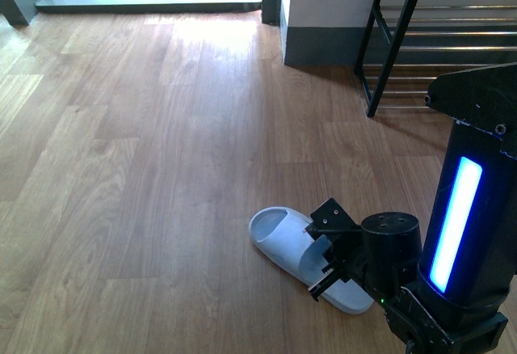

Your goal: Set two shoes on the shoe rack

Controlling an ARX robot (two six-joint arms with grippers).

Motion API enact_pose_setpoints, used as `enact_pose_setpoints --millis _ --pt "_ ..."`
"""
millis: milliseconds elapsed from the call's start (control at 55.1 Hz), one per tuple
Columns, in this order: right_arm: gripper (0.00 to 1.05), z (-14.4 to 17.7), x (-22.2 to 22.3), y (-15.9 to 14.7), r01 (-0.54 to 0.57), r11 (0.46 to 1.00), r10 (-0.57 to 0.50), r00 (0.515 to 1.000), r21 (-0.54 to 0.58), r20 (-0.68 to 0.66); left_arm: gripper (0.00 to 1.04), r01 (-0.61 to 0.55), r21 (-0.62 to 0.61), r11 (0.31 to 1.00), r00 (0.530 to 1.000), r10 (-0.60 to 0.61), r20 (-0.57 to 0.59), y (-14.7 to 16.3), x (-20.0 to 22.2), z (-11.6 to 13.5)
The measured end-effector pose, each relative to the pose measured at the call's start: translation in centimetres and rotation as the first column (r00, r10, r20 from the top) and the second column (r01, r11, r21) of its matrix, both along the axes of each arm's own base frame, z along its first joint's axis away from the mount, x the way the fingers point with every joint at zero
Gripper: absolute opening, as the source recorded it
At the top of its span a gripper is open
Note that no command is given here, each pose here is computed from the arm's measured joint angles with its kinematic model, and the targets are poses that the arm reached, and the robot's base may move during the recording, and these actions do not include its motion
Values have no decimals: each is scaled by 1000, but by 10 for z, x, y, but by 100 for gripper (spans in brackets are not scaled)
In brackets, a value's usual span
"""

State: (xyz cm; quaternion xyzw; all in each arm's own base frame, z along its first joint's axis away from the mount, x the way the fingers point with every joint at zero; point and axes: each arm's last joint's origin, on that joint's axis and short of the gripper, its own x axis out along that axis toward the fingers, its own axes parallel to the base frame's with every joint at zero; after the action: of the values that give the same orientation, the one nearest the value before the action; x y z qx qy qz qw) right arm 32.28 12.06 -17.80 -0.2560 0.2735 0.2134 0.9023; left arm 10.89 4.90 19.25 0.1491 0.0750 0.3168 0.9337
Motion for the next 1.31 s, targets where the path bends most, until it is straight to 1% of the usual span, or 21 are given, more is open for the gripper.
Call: enact_pose_setpoints --millis 91,109,145,163,200,236,290,327,363,417,490,544,562,671,780,816,871,1016,1161,1252,1306 --pt "1 -1 -1 -1 16 1000 -16 1000 -6 -1 2 0 0 1000 1000 0 0 0 0 0" --pt "1 1 -2 -4 8 1000 -8 1000 0 -20 2 0 0 1000 1000 0 0 0 0 0" --pt "1 8 -2 -13 -12 1000 13 997 22 -75 2 0 0 1000 1000 0 0 0 0 0" --pt "1 15 -2 -18 -32 998 37 993 48 -110 2 0 0 1000 1000 0 0 0 0 0" --pt "1 34 -3 -29 -31 998 39 991 58 -129 2 0 0 1000 1000 0 0 0 0 0" --pt "1 54 3 -38 -9 998 15 995 59 -102 2 0 0 1000 1000 0 0 0 0 0" --pt "1 82 20 -49 44 997 -43 999 58 -16 2 0 0 1000 1000 0 0 0 0 0" --pt "1 98 29 -53 56 996 -58 998 65 29 2 0 0 1000 1000 0 0 0 0 0" --pt "1 104 31 -53 51 996 -55 997 66 47 2 1 0 1000 1000 -1 0 0 0 0" --pt "1 104 27 -53 35 998 -37 999 58 32 2 0 0 1000 1000 0 0 0 0 0" --pt "1 101 14 -57 24 1000 -24 1000 2 -15 2 0 0 1000 1000 0 0 0 0 0" --pt "1 109 10 -63 29 999 -30 999 -39 -35 2 0 0 1000 1000 0 0 0 0 0" --pt "1 117 9 -66 36 998 -38 999 -59 -24 2 0 0 1000 1000 0 0 0 0 0" --pt "1 155 13 -78 71 995 -68 997 -77 32 2 0 0 1000 1000 0 0 0 0 0" --pt "1 200 12 -87 102 993 -94 989 -66 110 2 0 0 1000 1000 0 0 0 0 0" --pt "1 223 7 -90 108 993 -98 983 -57 157 2 0 0 1000 1000 0 0 0 0 0" --pt "1 242 -1 -93 115 992 -106 979 -45 177 2 0 0 1000 1000 0 0 0 0 0" --pt "1 282 -26 -98 124 992 -117 966 -16 230 2 0 0 1000 1000 0 0 0 0 0" --pt "1 326 -59 -99 111 994 -111 940 18 322 2 0 0 1000 1000 0 0 0 0 0" --pt "1 356 -90 -96 110 993 -122 912 53 391 2 0 0 1000 1000 0 0 0 0 0" --pt "1 368 -108 -93 98 992 -121 903 77 412 2 0 0 1000 1000 0 0 0 0 0"
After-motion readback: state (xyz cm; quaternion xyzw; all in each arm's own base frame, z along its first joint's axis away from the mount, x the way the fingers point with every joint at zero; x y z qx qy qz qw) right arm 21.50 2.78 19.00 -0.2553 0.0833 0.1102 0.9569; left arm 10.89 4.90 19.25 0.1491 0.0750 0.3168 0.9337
